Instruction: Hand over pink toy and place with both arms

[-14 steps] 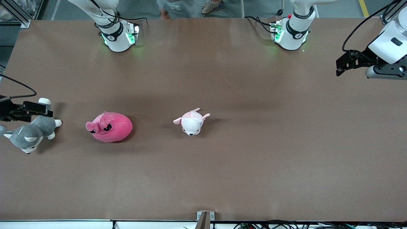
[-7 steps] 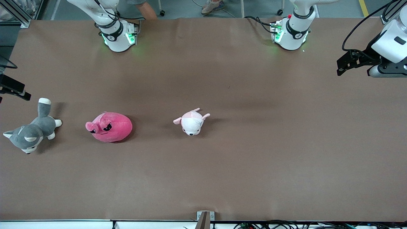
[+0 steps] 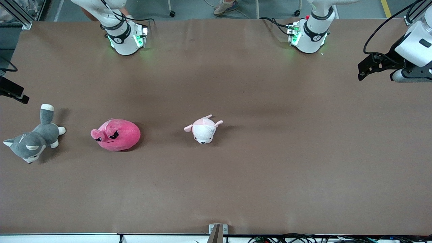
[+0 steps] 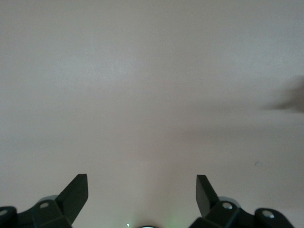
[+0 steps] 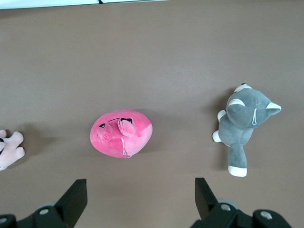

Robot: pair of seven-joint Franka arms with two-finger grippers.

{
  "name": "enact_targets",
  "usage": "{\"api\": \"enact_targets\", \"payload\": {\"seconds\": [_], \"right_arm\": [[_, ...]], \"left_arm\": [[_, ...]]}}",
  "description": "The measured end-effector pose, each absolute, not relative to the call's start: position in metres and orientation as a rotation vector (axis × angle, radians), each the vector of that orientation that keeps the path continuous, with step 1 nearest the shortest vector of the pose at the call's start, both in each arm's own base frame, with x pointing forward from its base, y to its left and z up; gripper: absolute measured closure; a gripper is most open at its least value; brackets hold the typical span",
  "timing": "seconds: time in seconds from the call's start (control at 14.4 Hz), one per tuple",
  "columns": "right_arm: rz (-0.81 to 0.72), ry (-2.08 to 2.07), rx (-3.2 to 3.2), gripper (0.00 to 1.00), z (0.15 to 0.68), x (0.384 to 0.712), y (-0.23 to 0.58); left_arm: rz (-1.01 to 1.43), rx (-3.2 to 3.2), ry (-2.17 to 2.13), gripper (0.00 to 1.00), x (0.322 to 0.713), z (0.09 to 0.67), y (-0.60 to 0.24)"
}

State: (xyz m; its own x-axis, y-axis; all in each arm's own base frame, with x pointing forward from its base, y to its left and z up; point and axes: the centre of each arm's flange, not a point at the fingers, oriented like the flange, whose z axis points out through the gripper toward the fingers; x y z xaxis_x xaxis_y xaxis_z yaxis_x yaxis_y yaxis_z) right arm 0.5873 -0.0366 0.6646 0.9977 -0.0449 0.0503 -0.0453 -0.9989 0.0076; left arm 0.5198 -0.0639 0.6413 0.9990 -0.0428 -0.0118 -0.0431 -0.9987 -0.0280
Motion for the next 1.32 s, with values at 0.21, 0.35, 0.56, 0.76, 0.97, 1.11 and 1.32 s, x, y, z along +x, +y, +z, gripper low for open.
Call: {"api": "enact_targets", "payload": {"seconds": [0.21, 0.35, 0.56, 0.76, 0.97, 1.11, 1.32], "right_arm": [[0.092, -0.047, 3.117, 0.0, 0.664, 0.588, -0.023], [0.109, -0.059, 3.113, 0.0, 0.665, 0.586, -0.027], [0.151, -0.08, 3.104, 0.0, 0.664, 0.578, -0.035], [0.15, -0.08, 3.101, 0.0, 0.662, 0.57, -0.042], [0.139, -0.067, 3.101, 0.0, 0.66, 0.568, -0.046], [0.123, -0.065, 3.102, 0.0, 0.656, 0.564, -0.046], [0.114, -0.065, 3.103, 0.0, 0.652, 0.559, -0.045]], "left_arm": [[0.017, -3.113, 0.067, 0.0, 0.52, 0.641, -0.064], [0.017, -3.113, 0.067, 0.0, 0.52, 0.641, -0.064], [0.017, -3.113, 0.067, 0.0, 0.52, 0.641, -0.064], [0.012, -3.113, 0.067, 0.0, 0.52, 0.643, -0.064], [0.011, -3.113, 0.066, 0.0, 0.52, 0.643, -0.064], [0.011, -3.113, 0.066, 0.0, 0.52, 0.643, -0.064], [0.011, -3.113, 0.052, 0.0, 0.52, 0.643, -0.063]]}}
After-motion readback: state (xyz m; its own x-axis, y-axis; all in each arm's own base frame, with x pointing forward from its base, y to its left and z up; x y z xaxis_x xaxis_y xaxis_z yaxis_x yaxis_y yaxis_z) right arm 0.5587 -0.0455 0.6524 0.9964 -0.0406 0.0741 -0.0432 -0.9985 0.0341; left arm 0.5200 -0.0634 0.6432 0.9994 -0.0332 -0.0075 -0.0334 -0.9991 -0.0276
